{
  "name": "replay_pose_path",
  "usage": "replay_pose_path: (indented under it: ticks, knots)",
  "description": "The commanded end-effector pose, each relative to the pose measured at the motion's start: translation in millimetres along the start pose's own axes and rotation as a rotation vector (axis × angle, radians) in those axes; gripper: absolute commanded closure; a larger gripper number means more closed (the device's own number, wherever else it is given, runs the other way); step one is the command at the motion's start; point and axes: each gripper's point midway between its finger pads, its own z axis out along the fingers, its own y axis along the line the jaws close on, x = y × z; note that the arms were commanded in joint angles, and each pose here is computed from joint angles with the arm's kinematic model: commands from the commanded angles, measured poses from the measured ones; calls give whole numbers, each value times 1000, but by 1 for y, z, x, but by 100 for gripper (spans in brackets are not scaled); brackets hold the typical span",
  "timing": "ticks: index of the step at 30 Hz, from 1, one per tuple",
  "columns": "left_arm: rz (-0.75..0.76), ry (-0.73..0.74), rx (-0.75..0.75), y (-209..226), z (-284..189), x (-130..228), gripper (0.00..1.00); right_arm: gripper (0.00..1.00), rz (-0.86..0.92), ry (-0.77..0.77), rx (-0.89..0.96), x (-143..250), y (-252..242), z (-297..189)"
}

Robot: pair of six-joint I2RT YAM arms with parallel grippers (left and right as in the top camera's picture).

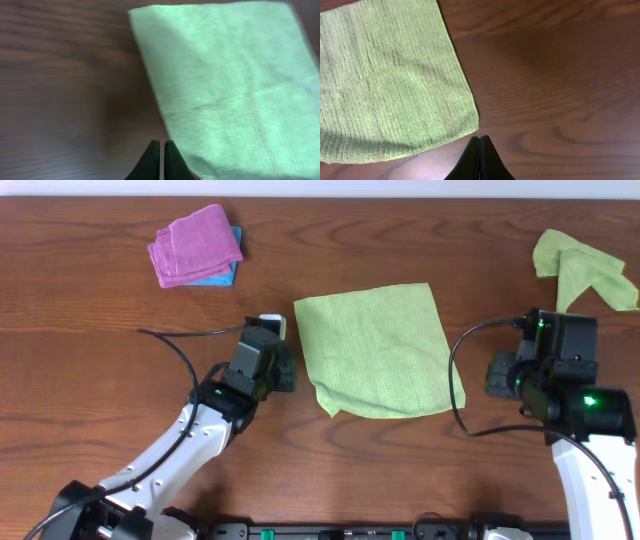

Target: Fold the cloth

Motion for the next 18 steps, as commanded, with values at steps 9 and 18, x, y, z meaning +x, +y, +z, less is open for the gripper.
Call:
replay_pose_path:
  ticks: [9,18]
  knots:
    - [233,-77,4,-19,28,-20,94,98,14,-3,0,0,-1,2]
    - [327,-23,4,-35,82,-49,95,98,13,12,14,3,-4,2]
